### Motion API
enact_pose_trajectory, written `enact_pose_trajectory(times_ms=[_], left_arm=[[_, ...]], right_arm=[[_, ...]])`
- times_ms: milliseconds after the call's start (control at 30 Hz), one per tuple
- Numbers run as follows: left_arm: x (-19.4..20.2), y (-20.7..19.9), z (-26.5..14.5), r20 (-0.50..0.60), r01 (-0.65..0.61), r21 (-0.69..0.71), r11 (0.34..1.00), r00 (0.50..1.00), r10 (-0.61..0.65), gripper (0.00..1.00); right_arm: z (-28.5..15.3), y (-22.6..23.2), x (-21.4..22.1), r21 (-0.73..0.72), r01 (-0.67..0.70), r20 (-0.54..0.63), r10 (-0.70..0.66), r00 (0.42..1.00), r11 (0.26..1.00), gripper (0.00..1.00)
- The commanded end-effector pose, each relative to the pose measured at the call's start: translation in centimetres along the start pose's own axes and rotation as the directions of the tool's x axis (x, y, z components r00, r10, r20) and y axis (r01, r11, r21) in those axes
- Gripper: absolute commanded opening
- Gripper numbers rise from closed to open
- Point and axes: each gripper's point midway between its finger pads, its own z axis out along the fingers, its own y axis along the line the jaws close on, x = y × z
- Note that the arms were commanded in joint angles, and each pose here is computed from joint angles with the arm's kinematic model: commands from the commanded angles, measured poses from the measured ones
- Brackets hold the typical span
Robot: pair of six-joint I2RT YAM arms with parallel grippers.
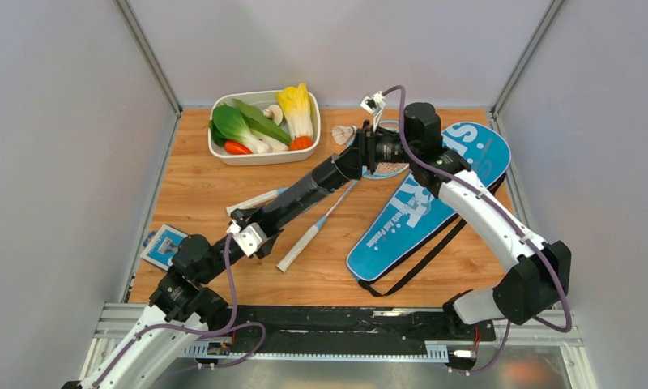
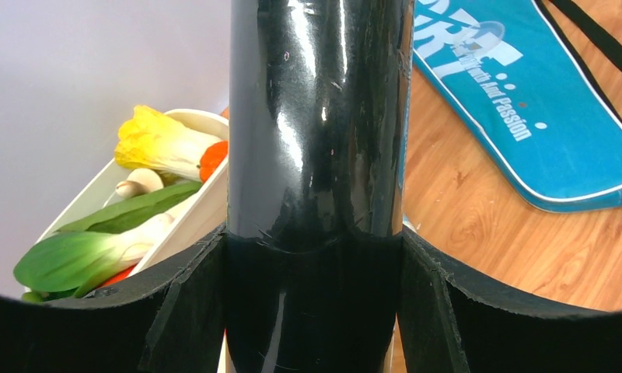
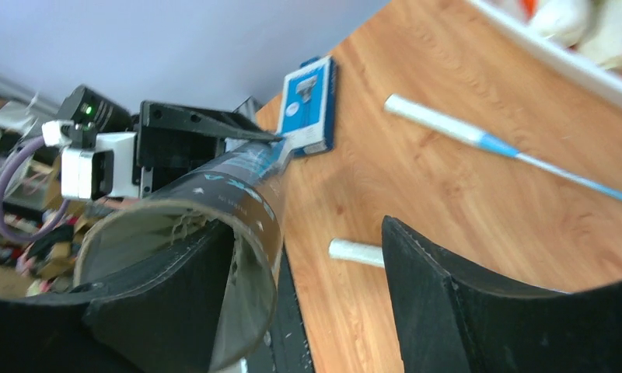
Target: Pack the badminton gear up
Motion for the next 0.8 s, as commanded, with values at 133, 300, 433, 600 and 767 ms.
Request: enact_pose_trajectory(times_ms=[133, 300, 433, 600, 767], left_arm=[[-3.6, 3.6, -0.6, 0.098, -0.017, -0.165, 0.986, 0.995, 0.033, 0.38], [-3.9, 4.5, -1.1, 0.099, -0.014, -0.217, 0.976, 0.994, 0.037, 0.38], [-5.0, 5.2, -2.0, 0.144, -0.001, -0.261, 0.965, 0.989, 0.04, 0.39], [-6.7, 5.4, -3.0, 0.22, 0.016, -0.277, 0.961, 0.974, 0.047, 0.39], [-7.6, 5.6, -3.8, 0.265, 0.027, -0.293, 0.956, 0.963, 0.054, 0.39]], right_arm=[[-5.3, 1.2, -8.3, 0.24, 0.16, 0.26, -0.222, 0.94, 0.958, 0.77], [-6.5, -1.2, -11.2, 0.385, 0.157, 0.359, -0.304, 0.883, 0.91, 0.77], [-7.2, -7.0, -13.2, 0.582, 0.09, 0.401, -0.382, 0.833, 0.808, 0.75], [-6.6, -16.9, -13.0, 0.78, 0.028, 0.308, -0.423, 0.852, 0.625, 0.73], [-4.6, -24.6, -11.8, 0.87, 0.051, 0.185, -0.42, 0.888, 0.49, 0.68]])
